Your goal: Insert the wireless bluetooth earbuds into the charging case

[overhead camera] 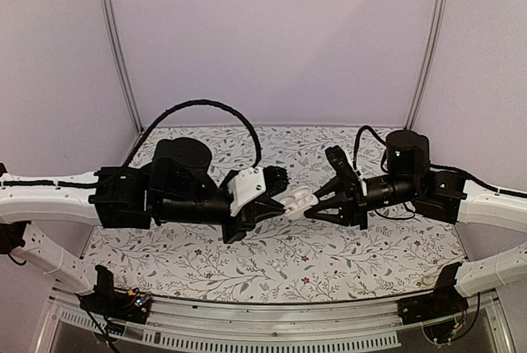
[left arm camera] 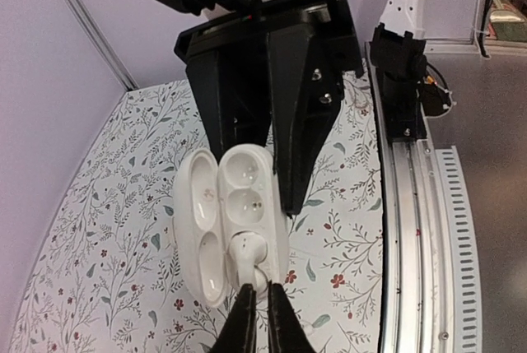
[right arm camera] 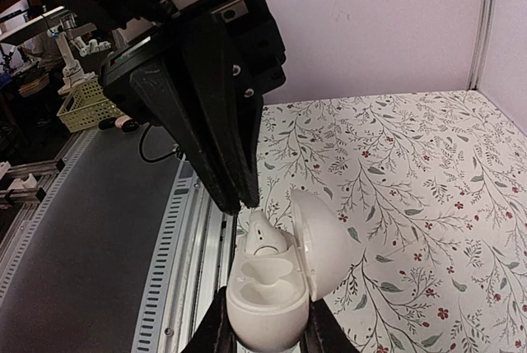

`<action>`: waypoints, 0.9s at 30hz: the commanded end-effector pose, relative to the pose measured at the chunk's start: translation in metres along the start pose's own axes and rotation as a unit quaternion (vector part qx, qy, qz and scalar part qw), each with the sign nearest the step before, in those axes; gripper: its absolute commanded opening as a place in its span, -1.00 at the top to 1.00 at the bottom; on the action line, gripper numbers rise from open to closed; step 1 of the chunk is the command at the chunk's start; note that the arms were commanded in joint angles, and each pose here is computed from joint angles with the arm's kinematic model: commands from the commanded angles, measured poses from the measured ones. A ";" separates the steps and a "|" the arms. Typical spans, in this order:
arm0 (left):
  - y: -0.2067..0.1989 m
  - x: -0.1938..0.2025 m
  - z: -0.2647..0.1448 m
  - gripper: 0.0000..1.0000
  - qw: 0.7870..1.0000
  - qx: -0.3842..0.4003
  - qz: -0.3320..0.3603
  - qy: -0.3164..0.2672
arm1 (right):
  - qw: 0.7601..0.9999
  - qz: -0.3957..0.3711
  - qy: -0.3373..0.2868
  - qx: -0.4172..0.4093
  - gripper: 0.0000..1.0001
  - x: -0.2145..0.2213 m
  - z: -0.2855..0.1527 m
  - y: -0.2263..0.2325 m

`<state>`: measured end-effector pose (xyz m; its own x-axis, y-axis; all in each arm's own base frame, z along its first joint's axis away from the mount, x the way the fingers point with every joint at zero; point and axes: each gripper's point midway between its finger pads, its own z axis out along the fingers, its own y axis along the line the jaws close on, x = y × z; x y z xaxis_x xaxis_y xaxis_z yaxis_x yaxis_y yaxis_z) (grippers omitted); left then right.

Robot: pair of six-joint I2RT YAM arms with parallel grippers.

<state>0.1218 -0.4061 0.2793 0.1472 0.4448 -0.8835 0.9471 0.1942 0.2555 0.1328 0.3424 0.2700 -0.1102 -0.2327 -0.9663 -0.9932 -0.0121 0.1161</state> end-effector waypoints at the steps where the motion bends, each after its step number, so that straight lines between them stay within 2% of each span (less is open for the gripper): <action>1: 0.002 -0.002 0.005 0.88 1.000 -0.002 0.003 0.002 | 1.000 -0.010 -0.016 -0.008 1.00 -0.011 0.001 0.004; 27: 0.011 -0.008 0.003 0.82 1.000 -0.027 -0.004 -0.002 | 1.000 -0.001 -0.005 -0.012 1.00 -0.004 0.004 0.003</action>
<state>0.1266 -0.4091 0.2688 0.1347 0.4714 -0.8716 0.9433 0.2082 0.2584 0.1336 0.3436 0.2667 -0.1164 -0.2404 -0.9637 -0.9924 -0.0119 0.1228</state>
